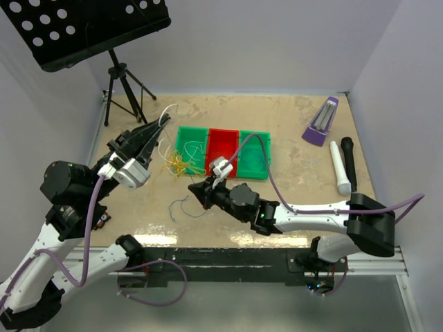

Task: Untangle the cables

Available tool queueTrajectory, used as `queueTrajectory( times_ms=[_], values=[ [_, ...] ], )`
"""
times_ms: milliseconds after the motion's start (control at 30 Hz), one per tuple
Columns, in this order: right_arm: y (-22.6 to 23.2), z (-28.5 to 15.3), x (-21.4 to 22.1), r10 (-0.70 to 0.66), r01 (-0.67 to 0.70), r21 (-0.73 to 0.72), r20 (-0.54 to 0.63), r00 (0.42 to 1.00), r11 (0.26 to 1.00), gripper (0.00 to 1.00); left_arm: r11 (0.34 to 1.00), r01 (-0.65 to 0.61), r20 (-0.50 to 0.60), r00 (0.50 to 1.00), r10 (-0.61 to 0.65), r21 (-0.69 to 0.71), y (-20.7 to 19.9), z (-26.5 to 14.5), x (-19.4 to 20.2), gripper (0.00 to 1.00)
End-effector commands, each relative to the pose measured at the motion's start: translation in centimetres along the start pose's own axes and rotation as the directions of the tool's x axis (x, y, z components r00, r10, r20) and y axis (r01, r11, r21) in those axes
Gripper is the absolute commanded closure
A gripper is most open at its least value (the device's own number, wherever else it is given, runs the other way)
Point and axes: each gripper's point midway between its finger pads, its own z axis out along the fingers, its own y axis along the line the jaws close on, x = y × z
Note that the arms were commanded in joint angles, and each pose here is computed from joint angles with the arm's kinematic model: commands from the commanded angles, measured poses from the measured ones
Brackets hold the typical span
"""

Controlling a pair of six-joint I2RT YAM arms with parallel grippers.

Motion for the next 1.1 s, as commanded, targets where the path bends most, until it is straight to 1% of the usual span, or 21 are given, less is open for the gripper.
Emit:
queueTrajectory(
  times_ms=[0, 100, 233, 300, 367, 433, 500, 533, 567, 667, 800, 967, 1067],
  values=[
    [-1.3, -2.4, 2.3, 0.108, -0.106, 0.062, -0.039, 0.993, 0.992, 1.0, 0.99, -0.089, 0.096, 0.99, 0.1, -0.111, 3.8, 0.2, -4.0, 1.0],
    [-2.2, -3.6, 4.5, 0.16, -0.151, 0.106, -0.082, 0.984, 0.983, 1.0, 0.979, -0.125, 0.112, 0.983, 0.144, -0.16, 5.4, 0.5, -5.1, 1.0],
    [-3.9, -4.3, 7.7, 0.196, -0.163, 0.21, -0.149, 0.969, 0.964, 1.0, 0.956, -0.155, 0.133, 0.972, 0.192, -0.249, 7.7, 0.5, -6.8, 1.0],
    [-4.3, -4.6, 8.8, 0.216, -0.173, 0.236, -0.172, 0.961, 0.956, 1.0, 0.945, -0.163, 0.136, 0.969, 0.208, -0.283, 8.7, 0.4, -7.5, 1.0],
    [-4.6, -5.1, 9.3, 0.228, -0.179, 0.255, -0.177, 0.957, 0.95, 1.0, 0.943, -0.17, 0.143, 0.966, 0.217, -0.287, 9.1, 0.3, -8.1, 1.0],
    [-4.9, -5.4, 8.4, 0.227, -0.177, 0.28, -0.159, 0.961, 0.944, 1.0, 0.951, -0.152, 0.135, 0.972, 0.194, -0.27, 8.7, 0.3, -7.7, 1.0],
    [-4.7, -5.5, 5.7, 0.203, -0.16, 0.285, -0.126, 0.971, 0.945, 1.0, 0.96, -0.135, 0.117, 0.979, 0.167, -0.244, 7.8, 0.1, -6.8, 1.0],
    [-4.6, -5.5, 3.5, 0.175, -0.141, 0.289, -0.093, 0.98, 0.947, 1.0, 0.965, -0.123, 0.105, 0.983, 0.151, -0.232, 7.3, 0.0, -6.1, 1.0],
    [-4.6, -5.4, 0.8, 0.156, -0.135, 0.299, -0.049, 0.986, 0.945, 1.0, 0.969, -0.115, 0.095, 0.986, 0.138, -0.219, 6.7, -0.1, -5.5, 1.0],
    [-5.4, -5.4, -6.2, 0.091, -0.097, 0.329, 0.032, 0.995, 0.939, 1.0, 0.976, -0.101, 0.064, 0.991, 0.115, -0.191, 5.3, -0.6, -3.8, 1.0],
    [-6.6, -6.3, -16.3, 0.012, -0.076, 0.366, 0.173, 0.985, 0.928, 1.0, 0.98, -0.096, 0.04, 0.994, 0.105, -0.171, 4.4, -1.1, -2.7, 1.0],
    [-7.6, -6.7, -24.5, -0.093, -0.028, 0.421, 0.262, 0.96, 0.906, 1.0, 0.984, -0.084, 0.029, 0.996, 0.089, -0.155, 3.7, -1.5, -2.1, 1.0],
    [-8.5, -6.4, -27.4, -0.145, -0.002, 0.456, 0.287, 0.947, 0.89, 1.0, 0.986, -0.069, 0.027, 0.997, 0.074, -0.15, 3.3, -1.7, -1.9, 1.0]
  ],
)
